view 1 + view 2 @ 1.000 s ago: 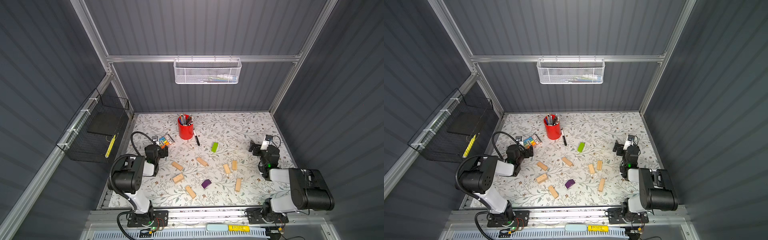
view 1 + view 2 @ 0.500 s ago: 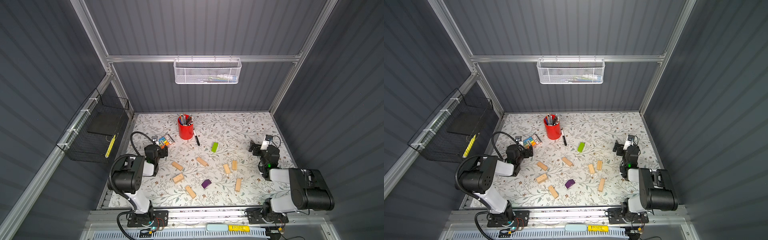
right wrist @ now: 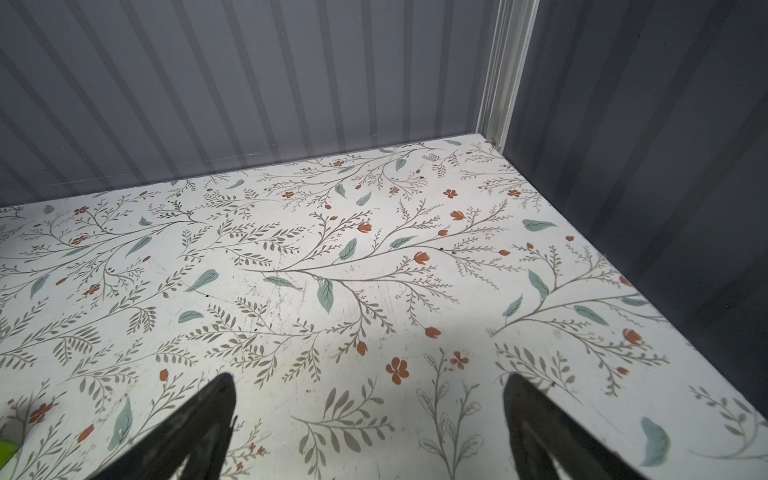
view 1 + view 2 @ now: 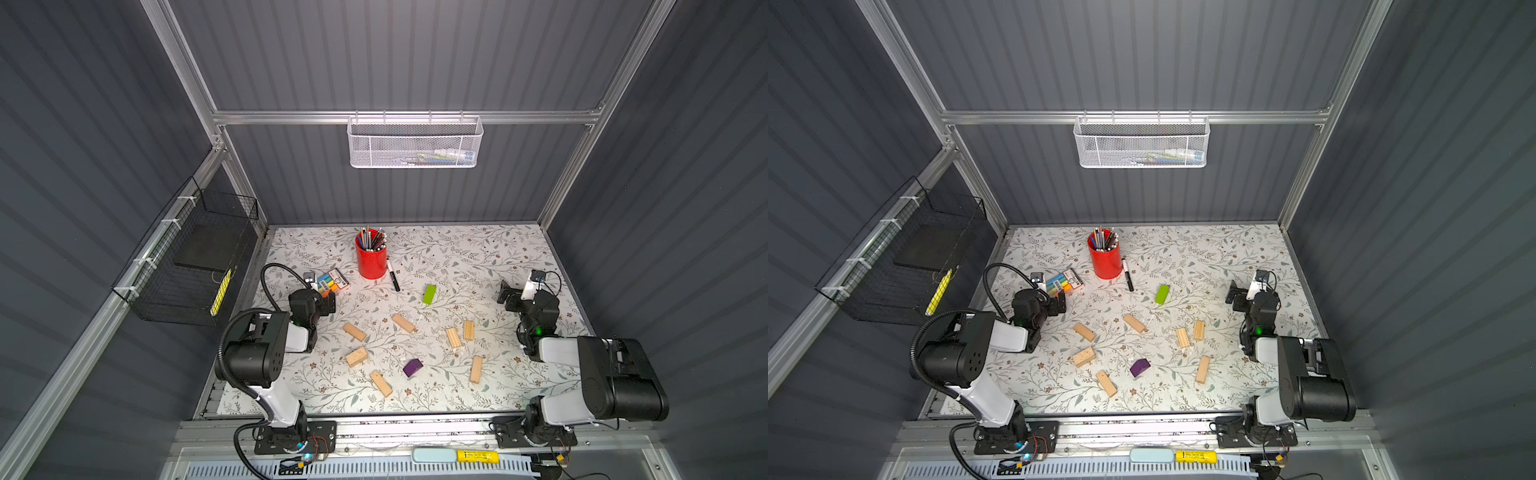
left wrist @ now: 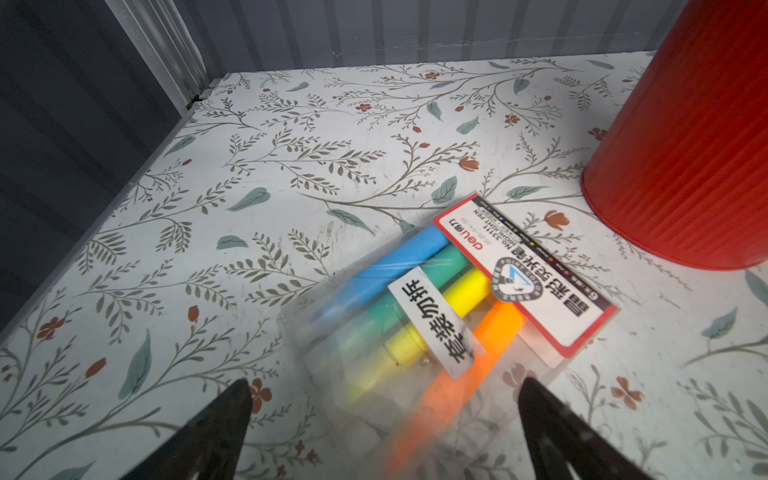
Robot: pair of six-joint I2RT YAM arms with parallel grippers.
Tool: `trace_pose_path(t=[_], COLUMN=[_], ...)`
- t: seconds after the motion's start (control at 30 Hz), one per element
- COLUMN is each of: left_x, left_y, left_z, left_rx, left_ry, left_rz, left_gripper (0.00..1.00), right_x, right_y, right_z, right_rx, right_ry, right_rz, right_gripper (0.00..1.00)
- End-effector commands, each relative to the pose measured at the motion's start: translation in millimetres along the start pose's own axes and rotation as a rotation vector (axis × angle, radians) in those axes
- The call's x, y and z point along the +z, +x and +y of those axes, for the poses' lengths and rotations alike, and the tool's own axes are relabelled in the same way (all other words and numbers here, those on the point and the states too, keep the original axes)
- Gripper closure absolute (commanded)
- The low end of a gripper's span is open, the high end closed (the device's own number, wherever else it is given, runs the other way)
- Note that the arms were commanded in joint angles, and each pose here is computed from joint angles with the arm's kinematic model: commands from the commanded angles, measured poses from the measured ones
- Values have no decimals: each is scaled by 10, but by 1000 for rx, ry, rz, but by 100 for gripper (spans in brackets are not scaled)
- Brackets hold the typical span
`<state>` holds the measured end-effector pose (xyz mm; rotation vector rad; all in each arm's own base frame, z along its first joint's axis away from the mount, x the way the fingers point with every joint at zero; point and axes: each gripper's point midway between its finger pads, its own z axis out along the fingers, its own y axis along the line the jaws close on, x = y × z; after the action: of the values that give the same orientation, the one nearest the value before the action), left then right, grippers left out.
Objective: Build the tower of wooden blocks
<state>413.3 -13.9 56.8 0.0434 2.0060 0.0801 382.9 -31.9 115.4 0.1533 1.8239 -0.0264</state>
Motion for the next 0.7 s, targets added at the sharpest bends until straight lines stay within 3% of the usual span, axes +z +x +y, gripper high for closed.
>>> trace_pose_path(t=[0.0, 0.47, 0.67], left_x=[20, 15, -18], left_y=[-66, -82, -254], left_z=[25, 38, -6], left_rx=[-7, -9, 8], left_ry=[-7, -15, 18], left_rz=[-14, -22, 23], left_gripper=[0, 0, 0], right_x=[4, -6, -84], right_y=[-57, -54, -161], right_z=[13, 18, 6], right_rx=[-8, -6, -1], right_ry=[2, -1, 7], right_rz=[-22, -25, -45], right_gripper=[1, 1, 1])
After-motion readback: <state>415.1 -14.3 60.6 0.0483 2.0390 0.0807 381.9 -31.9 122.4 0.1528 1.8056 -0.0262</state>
